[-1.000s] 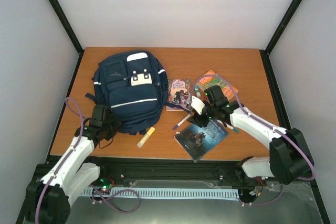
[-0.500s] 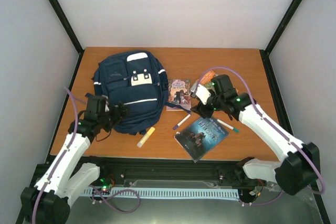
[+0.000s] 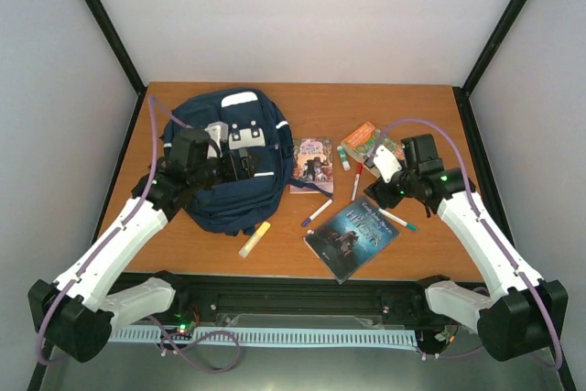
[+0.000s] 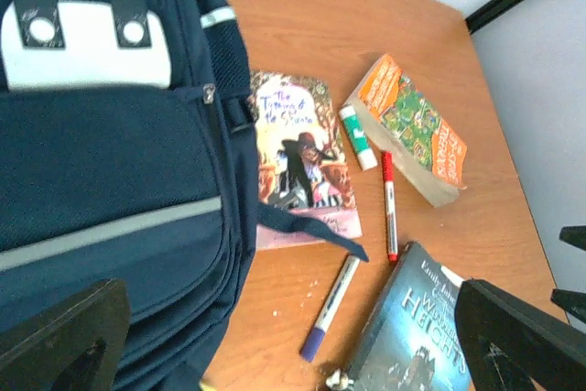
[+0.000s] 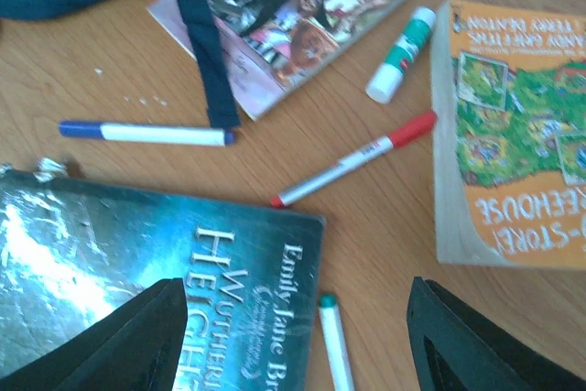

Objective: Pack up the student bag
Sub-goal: Pick up the book from the center of the board.

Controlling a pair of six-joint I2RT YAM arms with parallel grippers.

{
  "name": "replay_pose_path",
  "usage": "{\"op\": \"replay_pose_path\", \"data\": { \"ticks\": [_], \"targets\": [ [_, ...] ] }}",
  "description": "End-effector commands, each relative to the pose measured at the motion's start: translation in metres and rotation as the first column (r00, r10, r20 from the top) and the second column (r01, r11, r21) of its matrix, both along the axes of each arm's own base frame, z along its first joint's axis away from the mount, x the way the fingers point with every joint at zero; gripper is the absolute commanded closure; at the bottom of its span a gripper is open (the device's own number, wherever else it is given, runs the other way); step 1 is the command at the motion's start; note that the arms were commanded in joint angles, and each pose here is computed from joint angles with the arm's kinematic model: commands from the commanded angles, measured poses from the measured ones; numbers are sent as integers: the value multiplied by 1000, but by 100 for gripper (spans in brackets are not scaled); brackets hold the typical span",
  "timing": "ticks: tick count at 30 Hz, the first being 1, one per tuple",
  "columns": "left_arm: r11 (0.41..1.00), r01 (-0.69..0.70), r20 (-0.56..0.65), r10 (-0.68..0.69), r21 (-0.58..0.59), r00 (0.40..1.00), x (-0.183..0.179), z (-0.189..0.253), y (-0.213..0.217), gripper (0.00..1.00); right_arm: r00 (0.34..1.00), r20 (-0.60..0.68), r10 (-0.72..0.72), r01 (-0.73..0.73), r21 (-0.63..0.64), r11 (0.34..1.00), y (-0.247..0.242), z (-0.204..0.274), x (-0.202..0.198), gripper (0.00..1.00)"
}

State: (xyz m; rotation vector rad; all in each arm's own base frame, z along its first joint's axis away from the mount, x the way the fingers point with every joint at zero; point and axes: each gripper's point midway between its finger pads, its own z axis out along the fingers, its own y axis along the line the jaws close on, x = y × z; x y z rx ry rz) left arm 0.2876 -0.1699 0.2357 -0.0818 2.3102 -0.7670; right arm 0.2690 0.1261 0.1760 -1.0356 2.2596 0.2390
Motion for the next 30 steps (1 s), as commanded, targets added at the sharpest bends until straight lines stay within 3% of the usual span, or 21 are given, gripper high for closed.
{"op": "replay_pose_path", "data": {
  "ticks": [1, 4, 8, 11, 14, 18, 20, 22, 24, 25, 30],
  "targets": [
    [997, 2, 194, -17, 80, 981, 21, 30, -12, 0, 997, -26, -67, 66, -36, 997, -29, -3, -8, 32],
    [971, 19, 275, -86, 236, 957, 25, 28, -37, 0, 996, -41, -74, 69, -103, 992, -44, -11, -11, 31],
    [964, -46, 330, -45, 263, 943, 34, 49, -67, 0, 997, -41, -63, 54, -202, 978, -59, -29, -16, 31],
    [913, -77, 199, -5, 400, 980, 56, 25, -75, 0, 997, -64, -34, 16, -267, 964, -68, -43, -27, 31],
    [864, 75, 49, -114, 498, 992, 64, -15, -104, 0, 992, -114, 52, -85, -303, 949, -70, -61, -51, 25],
    [931, 181, 112, -227, 316, 967, 58, -41, -143, 0, 976, -160, 151, -200, -361, 911, -79, -89, -84, 20],
    [936, 233, 106, -268, 265, 958, 49, -52, -151, 0, 972, -165, 166, -221, -411, 884, -88, -104, -93, 20],
    [916, 326, 55, -347, 234, 936, 37, -65, -163, 1, 970, -168, 176, -235, -464, 854, -98, -119, -98, 20],
    [872, 464, 16, -472, 158, 882, 17, -76, -182, 20, 969, -170, 179, -241, -497, 834, -104, -130, -100, 20],
    [857, 502, -17, -503, 118, 864, 9, -85, -189, 22, 969, -171, 178, -241, -505, 829, -105, -134, -100, 20],
    [804, 594, -135, -589, 1, 797, -14, -115, -204, 22, 966, -181, 185, -250, -468, 847, -98, -139, -98, 24]
  ]
}}
